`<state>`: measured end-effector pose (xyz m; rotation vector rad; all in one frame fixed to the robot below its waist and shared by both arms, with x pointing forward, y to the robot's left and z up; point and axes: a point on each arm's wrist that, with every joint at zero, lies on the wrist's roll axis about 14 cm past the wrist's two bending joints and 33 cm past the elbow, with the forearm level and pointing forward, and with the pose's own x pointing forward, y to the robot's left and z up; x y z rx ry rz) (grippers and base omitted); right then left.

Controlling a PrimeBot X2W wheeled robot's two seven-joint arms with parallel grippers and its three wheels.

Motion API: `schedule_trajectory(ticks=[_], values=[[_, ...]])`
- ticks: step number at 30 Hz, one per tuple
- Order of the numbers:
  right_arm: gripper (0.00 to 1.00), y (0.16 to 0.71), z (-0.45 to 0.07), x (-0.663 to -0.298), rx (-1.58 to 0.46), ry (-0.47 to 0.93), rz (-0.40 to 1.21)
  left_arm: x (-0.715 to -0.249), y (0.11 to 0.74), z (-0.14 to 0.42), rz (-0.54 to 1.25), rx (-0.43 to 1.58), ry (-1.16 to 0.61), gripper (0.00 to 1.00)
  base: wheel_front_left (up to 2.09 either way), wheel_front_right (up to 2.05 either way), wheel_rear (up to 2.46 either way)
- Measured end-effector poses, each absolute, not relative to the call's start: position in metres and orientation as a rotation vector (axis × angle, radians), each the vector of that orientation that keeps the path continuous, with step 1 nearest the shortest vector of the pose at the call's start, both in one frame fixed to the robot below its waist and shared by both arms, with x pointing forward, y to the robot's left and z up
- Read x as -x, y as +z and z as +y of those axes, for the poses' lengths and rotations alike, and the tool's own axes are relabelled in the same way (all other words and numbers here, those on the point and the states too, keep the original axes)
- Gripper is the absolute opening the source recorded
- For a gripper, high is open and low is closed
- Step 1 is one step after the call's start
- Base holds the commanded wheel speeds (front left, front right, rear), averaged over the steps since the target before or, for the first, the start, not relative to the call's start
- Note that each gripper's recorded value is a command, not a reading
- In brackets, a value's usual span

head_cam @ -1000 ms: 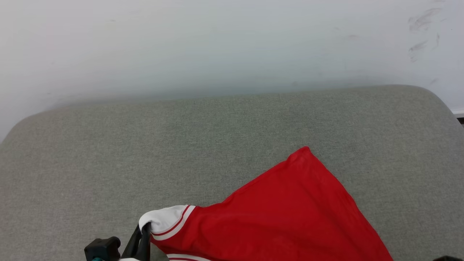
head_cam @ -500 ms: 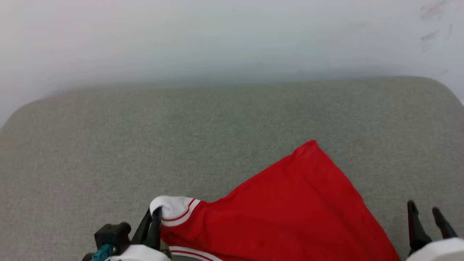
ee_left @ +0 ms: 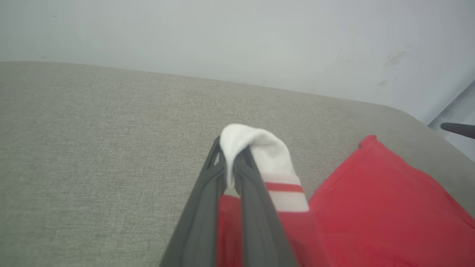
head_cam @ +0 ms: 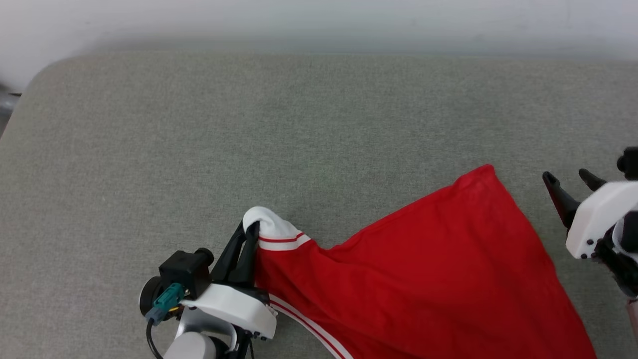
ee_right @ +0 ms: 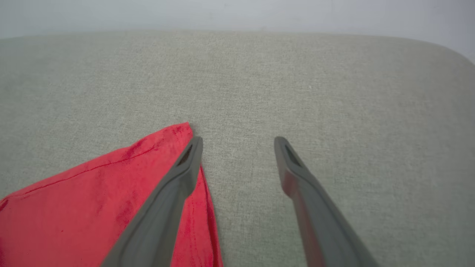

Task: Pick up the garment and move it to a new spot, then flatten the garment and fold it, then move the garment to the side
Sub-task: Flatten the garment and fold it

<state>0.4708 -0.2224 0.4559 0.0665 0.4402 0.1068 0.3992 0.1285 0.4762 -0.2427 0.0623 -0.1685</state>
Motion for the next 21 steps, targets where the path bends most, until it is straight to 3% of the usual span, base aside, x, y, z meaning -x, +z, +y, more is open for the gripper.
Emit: schedule_trajectory(ticks=[10, 18, 19, 20, 21], values=[[1.0, 0.399, -0.175, -0.5, 0.084, 0.311, 0.837, -0.418, 0.462, 0.131, 0.073, 0.247, -0.158, 0.0, 0.0, 0.0, 0.0], [1.0, 0.355, -0.155, -0.485, 0.076, 0.409, 1.068, -0.42, 0.445, 0.141, 0.108, 0.247, -0.123, 0.0, 0.0, 0.0, 0.0], [0.82, 0.353, -0.155, -0.483, 0.069, 0.413, 1.09, -0.42, 0.443, 0.142, 0.112, 0.246, -0.118, 0.0, 0.0, 0.0, 0.0], [0.05, 0.352, -0.155, -0.483, 0.065, 0.416, 1.103, -0.42, 0.442, 0.143, 0.115, 0.246, -0.116, 0.0, 0.0, 0.0, 0.0], [0.0, 0.352, -0.155, -0.482, 0.064, 0.419, 1.113, -0.419, 0.441, 0.143, 0.116, 0.245, -0.114, 0.0, 0.0, 0.0, 0.0]])
